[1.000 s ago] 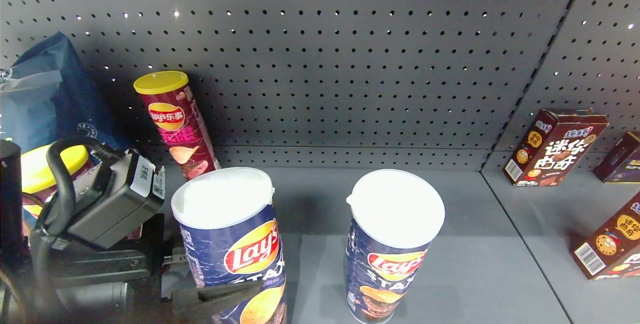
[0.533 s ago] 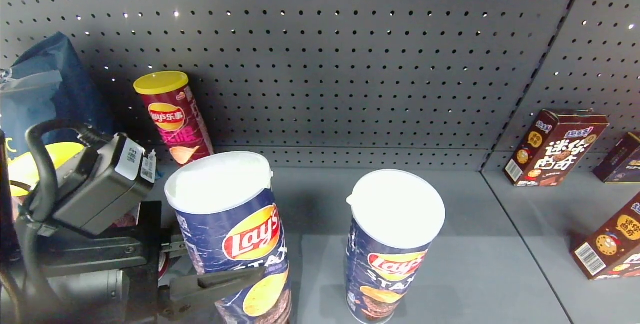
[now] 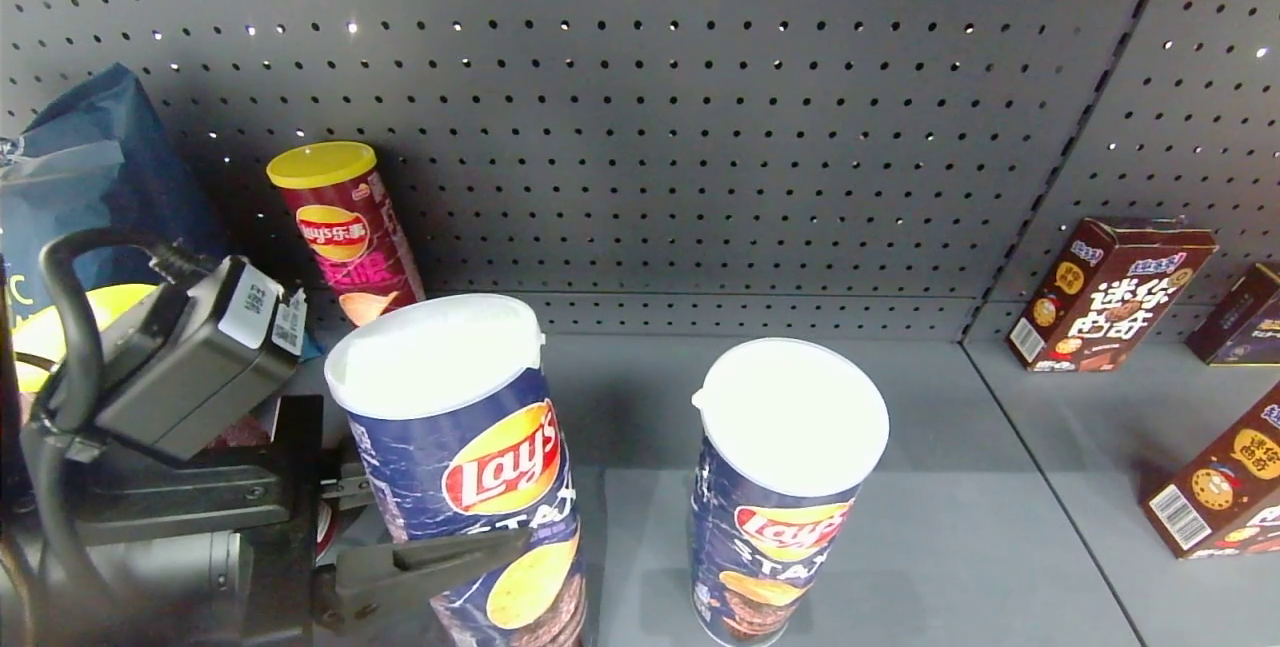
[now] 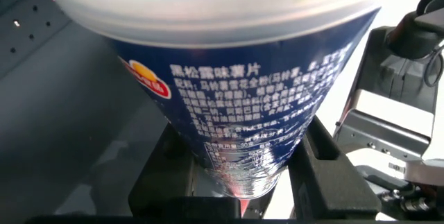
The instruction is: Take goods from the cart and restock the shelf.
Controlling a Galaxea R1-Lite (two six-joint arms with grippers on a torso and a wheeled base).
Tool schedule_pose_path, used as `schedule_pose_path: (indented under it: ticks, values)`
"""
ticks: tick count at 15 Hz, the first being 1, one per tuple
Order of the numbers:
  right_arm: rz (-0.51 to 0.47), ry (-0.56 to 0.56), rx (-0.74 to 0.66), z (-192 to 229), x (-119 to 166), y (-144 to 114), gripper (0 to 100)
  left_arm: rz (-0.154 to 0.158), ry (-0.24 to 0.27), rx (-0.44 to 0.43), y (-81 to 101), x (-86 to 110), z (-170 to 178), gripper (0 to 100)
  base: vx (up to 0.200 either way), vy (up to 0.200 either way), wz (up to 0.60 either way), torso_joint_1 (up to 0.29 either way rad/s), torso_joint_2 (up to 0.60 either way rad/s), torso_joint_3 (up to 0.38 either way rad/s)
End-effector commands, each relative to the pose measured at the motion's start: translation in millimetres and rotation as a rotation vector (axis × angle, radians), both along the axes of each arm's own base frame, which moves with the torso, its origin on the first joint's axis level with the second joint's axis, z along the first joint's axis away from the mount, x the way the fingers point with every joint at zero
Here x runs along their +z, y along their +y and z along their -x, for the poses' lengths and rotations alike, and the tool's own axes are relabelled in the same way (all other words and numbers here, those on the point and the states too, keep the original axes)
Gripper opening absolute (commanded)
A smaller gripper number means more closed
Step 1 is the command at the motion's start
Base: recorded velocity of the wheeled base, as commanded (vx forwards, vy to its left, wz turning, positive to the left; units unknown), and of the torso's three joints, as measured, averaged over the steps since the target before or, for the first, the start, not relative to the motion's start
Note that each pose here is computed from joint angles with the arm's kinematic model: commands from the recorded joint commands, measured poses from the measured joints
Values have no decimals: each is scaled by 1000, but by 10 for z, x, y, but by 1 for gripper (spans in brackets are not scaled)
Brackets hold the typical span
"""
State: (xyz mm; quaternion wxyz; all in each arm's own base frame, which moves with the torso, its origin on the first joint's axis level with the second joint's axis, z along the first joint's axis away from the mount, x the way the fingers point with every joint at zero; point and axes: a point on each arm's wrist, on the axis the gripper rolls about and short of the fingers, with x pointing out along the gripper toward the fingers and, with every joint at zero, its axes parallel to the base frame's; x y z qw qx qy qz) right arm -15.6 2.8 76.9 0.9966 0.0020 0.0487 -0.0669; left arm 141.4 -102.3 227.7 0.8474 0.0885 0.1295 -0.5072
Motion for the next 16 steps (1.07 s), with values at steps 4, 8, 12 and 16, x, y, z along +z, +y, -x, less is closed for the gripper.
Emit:
schedule_pose_path:
  ticks: [4, 8, 12, 16]
  values:
    - [0, 2, 1, -3, 3, 0, 100, 25, -33, -8, -16, 121, -28, 0, 0, 0, 0, 0, 0, 0]
    - [0, 4, 1, -3, 2, 0, 100, 83, -145, 52, 13, 389, -102, 0, 0, 0, 0, 0, 0, 0]
    - [0, 4, 1, -3, 2, 0, 100, 111, -215, 112, -37, 647, -233, 0, 0, 0, 0, 0, 0, 0]
    - [0, 5, 1, -3, -2, -1, 100, 82, -185, 127, -114, 754, -362, 0, 0, 0, 0, 0, 0, 0]
